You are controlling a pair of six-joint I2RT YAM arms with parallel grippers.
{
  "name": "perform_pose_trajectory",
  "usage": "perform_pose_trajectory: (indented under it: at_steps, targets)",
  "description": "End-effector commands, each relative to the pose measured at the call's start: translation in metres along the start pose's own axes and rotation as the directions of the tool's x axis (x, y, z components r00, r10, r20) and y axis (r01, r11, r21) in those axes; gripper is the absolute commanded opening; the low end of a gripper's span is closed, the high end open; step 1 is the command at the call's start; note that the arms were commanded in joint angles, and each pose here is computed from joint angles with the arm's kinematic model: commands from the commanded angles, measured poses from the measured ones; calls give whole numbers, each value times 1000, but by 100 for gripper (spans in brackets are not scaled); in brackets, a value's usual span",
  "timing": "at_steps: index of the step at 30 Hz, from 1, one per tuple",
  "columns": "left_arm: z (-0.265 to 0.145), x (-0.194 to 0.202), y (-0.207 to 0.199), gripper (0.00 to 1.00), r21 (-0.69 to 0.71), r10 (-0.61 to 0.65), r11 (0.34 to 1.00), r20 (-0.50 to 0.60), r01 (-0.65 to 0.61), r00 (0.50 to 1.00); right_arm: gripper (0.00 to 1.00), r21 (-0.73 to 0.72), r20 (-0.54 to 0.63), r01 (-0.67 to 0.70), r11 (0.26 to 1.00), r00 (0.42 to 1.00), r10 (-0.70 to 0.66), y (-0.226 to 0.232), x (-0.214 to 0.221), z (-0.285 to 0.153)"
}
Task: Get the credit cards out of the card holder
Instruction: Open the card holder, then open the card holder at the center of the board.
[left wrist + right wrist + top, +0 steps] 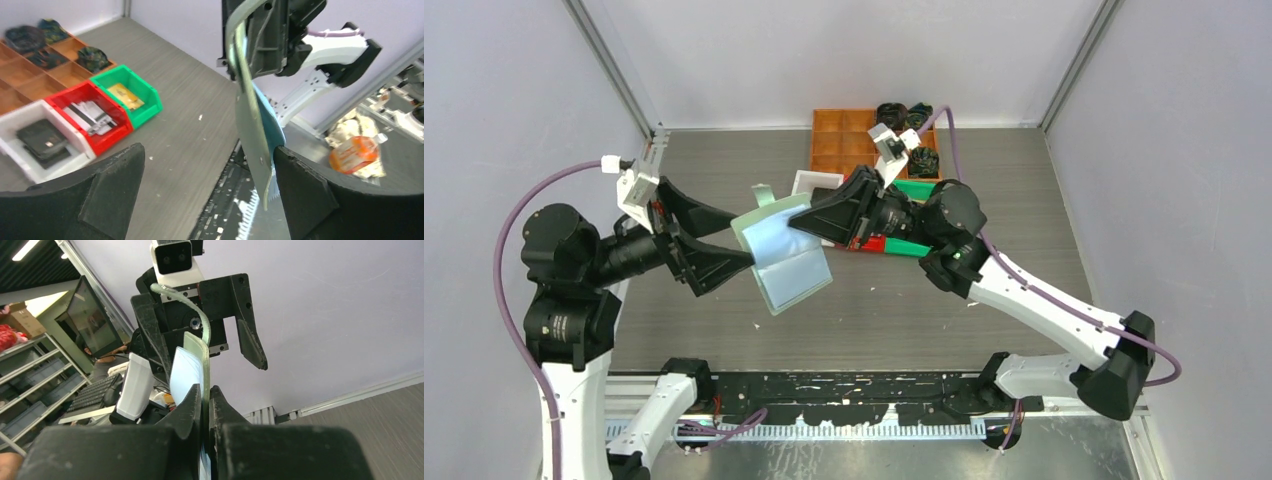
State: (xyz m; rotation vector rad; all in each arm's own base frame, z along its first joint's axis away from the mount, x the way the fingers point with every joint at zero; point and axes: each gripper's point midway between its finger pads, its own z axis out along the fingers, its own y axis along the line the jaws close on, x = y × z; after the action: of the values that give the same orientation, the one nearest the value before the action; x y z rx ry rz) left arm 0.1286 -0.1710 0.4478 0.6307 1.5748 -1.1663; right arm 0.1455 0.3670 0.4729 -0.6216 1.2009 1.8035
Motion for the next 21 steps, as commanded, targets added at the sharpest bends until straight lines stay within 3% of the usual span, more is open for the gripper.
perform_pose_trajectory:
  at_steps: [1,6,10,14,21]
  targets:
    - [-8,5,-15,100,55,160,986,-17,-159,987,1,35,62,81,996,995,-83,13,-25,-6]
    - [-20,26,-60,99,325,203,927,-17,-186,979,1,-11,39,47,999,998,-47,19,-22,-1]
    - [-24,36,-66,98,369,205,912,-32,-179,978,1,-36,32,32,999,999,-31,21,-20,1]
    - [-15,28,-46,93,258,156,955,-12,-147,988,1,-84,34,1,996,999,2,27,-19,7]
    - [-2,17,7,73,0,130,992,38,-130,991,1,-120,3,-26,992,1000,27,30,-7,19]
